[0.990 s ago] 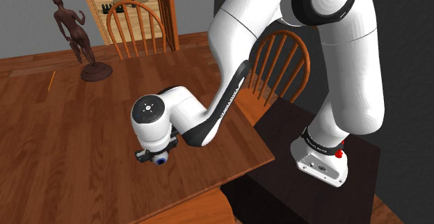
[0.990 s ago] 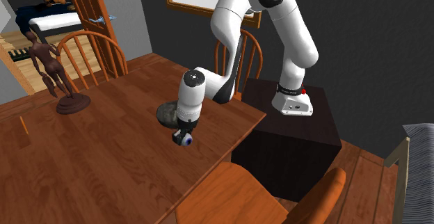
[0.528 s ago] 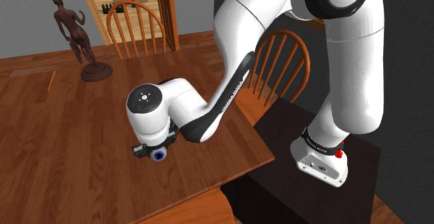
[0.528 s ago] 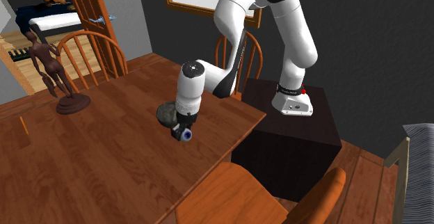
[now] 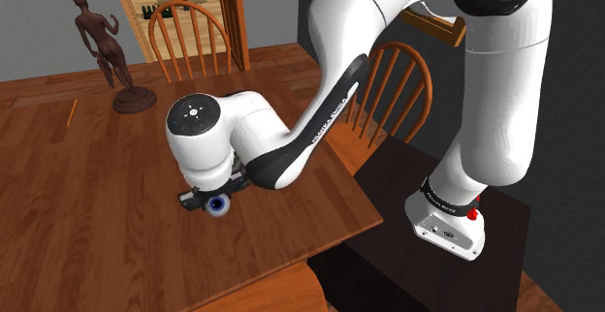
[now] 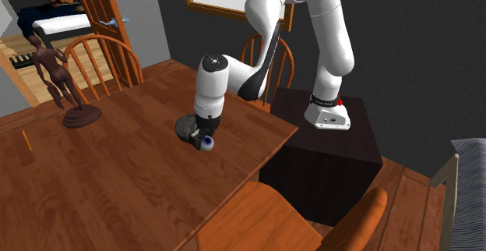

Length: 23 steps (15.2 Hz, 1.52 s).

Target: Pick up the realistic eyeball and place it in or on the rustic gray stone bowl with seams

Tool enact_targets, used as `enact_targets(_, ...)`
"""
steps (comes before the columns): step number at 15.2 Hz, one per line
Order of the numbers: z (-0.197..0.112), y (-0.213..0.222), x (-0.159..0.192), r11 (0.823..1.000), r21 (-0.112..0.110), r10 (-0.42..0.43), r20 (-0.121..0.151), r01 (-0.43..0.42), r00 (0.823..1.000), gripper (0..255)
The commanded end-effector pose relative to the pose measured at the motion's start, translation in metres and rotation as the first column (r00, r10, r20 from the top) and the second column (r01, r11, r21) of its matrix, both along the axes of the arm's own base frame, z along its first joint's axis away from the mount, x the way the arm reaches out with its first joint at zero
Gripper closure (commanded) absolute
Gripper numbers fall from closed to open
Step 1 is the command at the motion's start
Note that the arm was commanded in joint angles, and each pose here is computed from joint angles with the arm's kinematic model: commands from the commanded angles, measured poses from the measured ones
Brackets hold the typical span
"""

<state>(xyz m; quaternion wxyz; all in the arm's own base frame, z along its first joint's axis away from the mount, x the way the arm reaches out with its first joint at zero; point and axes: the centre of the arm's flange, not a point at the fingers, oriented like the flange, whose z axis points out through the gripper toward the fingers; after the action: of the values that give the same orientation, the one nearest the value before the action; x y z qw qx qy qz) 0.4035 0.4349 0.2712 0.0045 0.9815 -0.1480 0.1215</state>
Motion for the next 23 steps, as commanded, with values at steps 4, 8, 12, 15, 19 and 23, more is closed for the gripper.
enact_targets(4,0.026,0.0,-0.001,1.0,0.0,0.0,0.0,0.0,1.0,255)
enact_targets(8,0.047,0.0,-0.001,1.0,0.0,0.0,0.0,0.0,1.0,255)
enact_targets(12,0.068,0.0,-0.001,1.0,0.0,0.0,0.0,0.0,1.0,255)
enact_targets(15,0.076,-0.01,0.007,1.0,0.0,0.0,0.0,0.0,1.0,255)
enact_targets(19,0.077,-0.05,0.042,1.0,0.0,0.0,0.0,0.0,1.0,255)
enact_targets(23,0.078,-0.09,0.076,1.0,0.0,0.0,0.0,0.0,1.0,255)
